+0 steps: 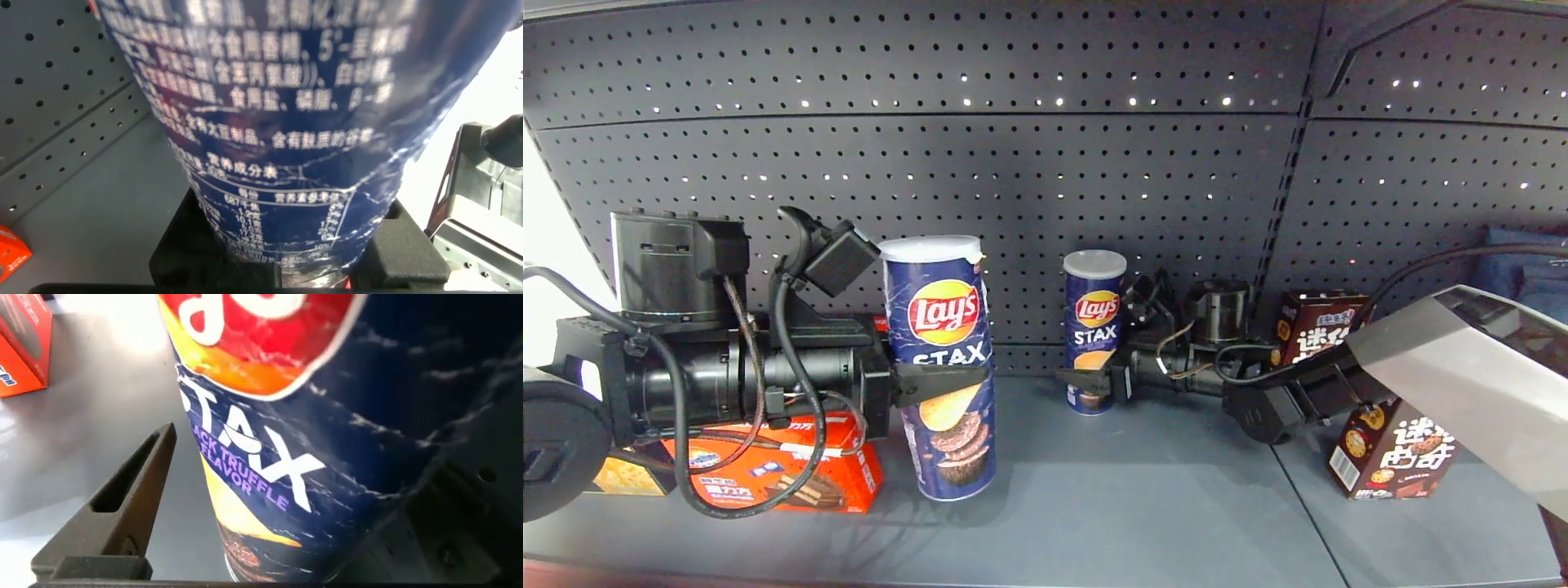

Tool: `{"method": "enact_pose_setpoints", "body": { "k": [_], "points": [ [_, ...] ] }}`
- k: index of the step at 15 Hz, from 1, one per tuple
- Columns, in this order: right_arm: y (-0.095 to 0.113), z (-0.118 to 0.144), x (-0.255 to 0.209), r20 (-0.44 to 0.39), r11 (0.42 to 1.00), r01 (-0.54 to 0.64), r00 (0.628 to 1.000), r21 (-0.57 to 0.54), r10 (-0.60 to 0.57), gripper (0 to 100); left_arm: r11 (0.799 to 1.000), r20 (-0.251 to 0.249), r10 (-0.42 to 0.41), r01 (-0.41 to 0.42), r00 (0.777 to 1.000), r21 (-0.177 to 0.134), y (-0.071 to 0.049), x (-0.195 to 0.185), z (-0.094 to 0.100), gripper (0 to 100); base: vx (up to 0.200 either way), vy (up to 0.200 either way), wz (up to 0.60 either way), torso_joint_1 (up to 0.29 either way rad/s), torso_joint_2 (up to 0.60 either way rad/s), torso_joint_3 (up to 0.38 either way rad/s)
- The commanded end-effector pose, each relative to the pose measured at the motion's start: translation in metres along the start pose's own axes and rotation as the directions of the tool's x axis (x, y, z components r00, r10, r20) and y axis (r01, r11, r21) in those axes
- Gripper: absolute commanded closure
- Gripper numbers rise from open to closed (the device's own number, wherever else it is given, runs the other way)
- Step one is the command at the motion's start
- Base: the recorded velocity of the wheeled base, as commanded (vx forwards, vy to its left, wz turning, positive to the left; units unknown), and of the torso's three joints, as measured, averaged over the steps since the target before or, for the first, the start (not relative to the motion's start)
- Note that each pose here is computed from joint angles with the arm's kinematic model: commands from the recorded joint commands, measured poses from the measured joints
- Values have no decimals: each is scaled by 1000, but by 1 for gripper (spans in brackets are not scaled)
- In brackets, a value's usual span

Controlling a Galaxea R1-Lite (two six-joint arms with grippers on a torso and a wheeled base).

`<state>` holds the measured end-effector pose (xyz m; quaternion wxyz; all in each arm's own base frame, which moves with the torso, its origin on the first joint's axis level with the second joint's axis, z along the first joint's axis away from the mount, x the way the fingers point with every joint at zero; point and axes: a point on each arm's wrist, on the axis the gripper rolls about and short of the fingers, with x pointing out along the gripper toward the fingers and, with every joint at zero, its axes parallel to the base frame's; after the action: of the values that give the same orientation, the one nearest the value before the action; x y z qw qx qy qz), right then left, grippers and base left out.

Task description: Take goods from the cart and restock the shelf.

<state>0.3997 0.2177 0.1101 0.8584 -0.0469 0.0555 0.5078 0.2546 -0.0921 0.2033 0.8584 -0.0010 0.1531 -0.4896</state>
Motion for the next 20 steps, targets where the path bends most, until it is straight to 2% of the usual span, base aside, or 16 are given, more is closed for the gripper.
{"method": "enact_pose_setpoints", "body": {
  "k": [1, 5, 10, 18, 20],
  "points": [
    [1, -1, 0, -5, 1000, 2, 1000, 1, -2, 100, 1000, 0, 0, 0, 1000, 0, 0, 0, 0, 100, 0, 0, 0, 0, 0, 0],
    [8, 8, -6, -1, 1000, 8, 1000, -2, -8, 100, 1000, -2, 0, 0, 1000, -2, 0, 0, -1, 100, 0, 0, 0, 0, 0, 0],
    [47, 34, -21, 14, 999, -47, 999, -19, 47, 100, 1000, 1, -1, 1, 1000, 1, -1, 0, 0, 100, 0, 0, 0, 0, 0, 0],
    [79, 64, -66, 23, 1000, 12, 1000, -22, -11, 100, 1000, 1, -10, 10, 1000, 6, -3, 0, 0, 100, 0, 0, 0, 0, 0, 0],
    [96, 64, -74, 31, 1000, -16, 999, -24, 17, 100, 1000, -1, -12, 12, 1000, 5, -4, 0, 0, 100, 0, 0, 0, 0, 0, 0]
  ]
}}
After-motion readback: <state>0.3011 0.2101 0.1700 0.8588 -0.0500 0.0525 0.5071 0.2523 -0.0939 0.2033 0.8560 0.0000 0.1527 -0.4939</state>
